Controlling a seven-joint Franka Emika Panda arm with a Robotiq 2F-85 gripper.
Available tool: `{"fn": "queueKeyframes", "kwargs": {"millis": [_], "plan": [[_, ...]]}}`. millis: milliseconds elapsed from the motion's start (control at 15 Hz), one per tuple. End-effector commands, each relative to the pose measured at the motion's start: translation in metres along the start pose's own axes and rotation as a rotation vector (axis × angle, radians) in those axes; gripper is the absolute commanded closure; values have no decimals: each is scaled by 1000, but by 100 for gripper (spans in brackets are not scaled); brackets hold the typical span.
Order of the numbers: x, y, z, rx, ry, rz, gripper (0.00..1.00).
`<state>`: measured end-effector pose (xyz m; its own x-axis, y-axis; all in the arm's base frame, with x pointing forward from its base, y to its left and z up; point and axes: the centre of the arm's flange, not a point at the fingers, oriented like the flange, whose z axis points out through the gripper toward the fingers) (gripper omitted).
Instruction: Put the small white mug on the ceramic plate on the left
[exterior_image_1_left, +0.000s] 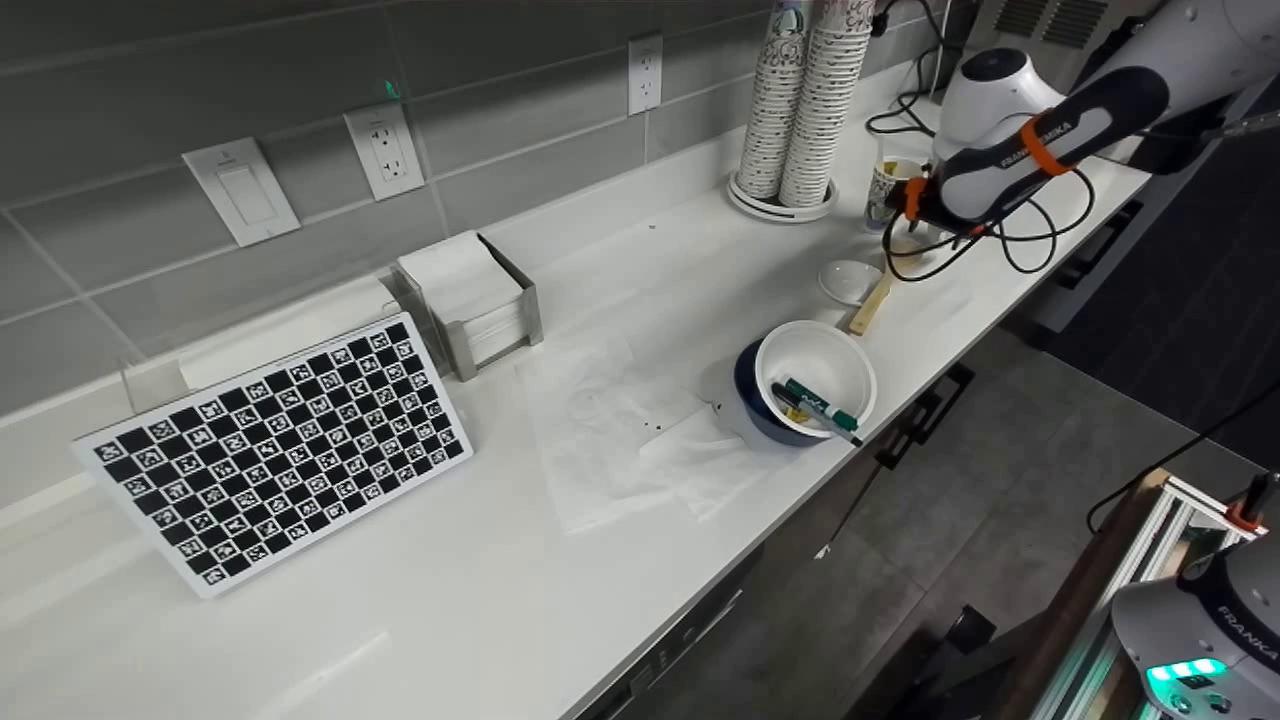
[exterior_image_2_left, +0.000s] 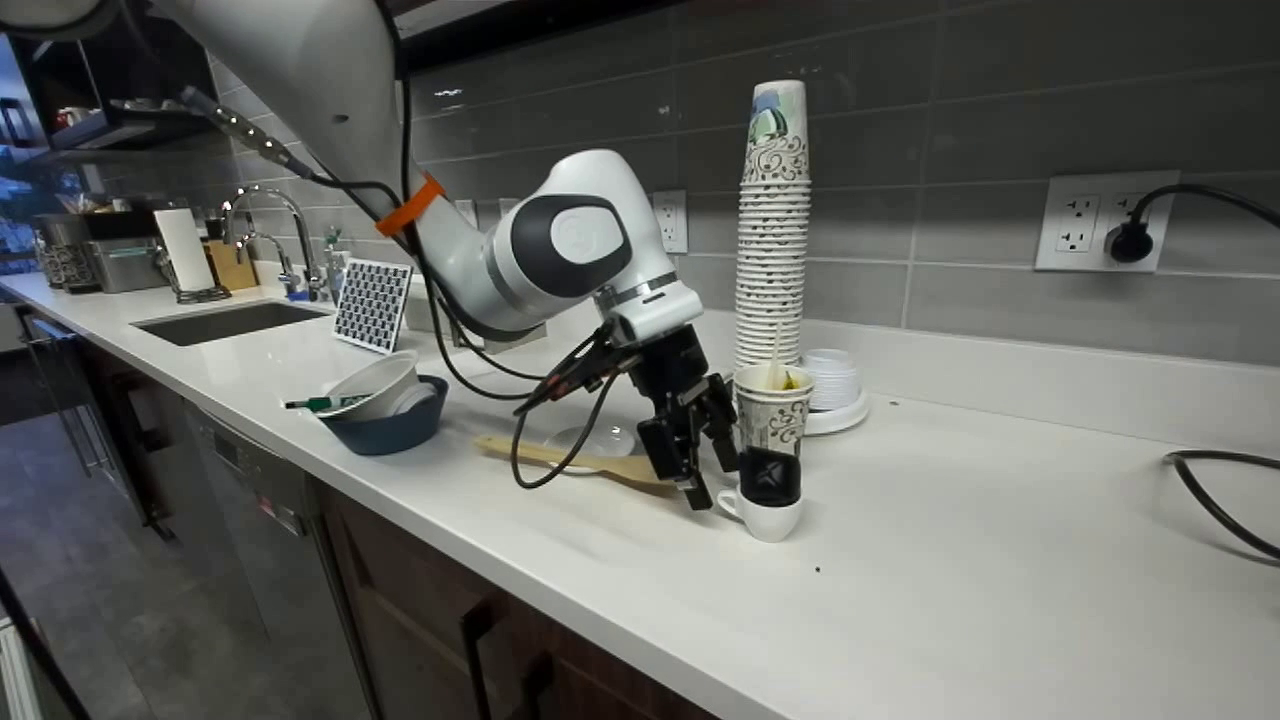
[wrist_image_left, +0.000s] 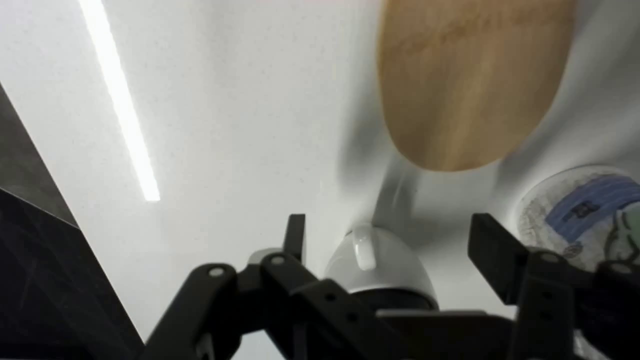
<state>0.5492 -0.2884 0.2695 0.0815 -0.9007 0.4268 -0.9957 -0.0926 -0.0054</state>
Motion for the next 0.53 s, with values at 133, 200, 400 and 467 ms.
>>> {"fn": "queueKeyframes", "kwargs": {"millis": [133,200,400,467], "plan": [[0,-15,10,-54,54,-32,32],[0,-15,12,-64,58,-36,33],[3,-16,17,-90,68,-41,42],[5,-16,18,-96,73,-40,48]]}}
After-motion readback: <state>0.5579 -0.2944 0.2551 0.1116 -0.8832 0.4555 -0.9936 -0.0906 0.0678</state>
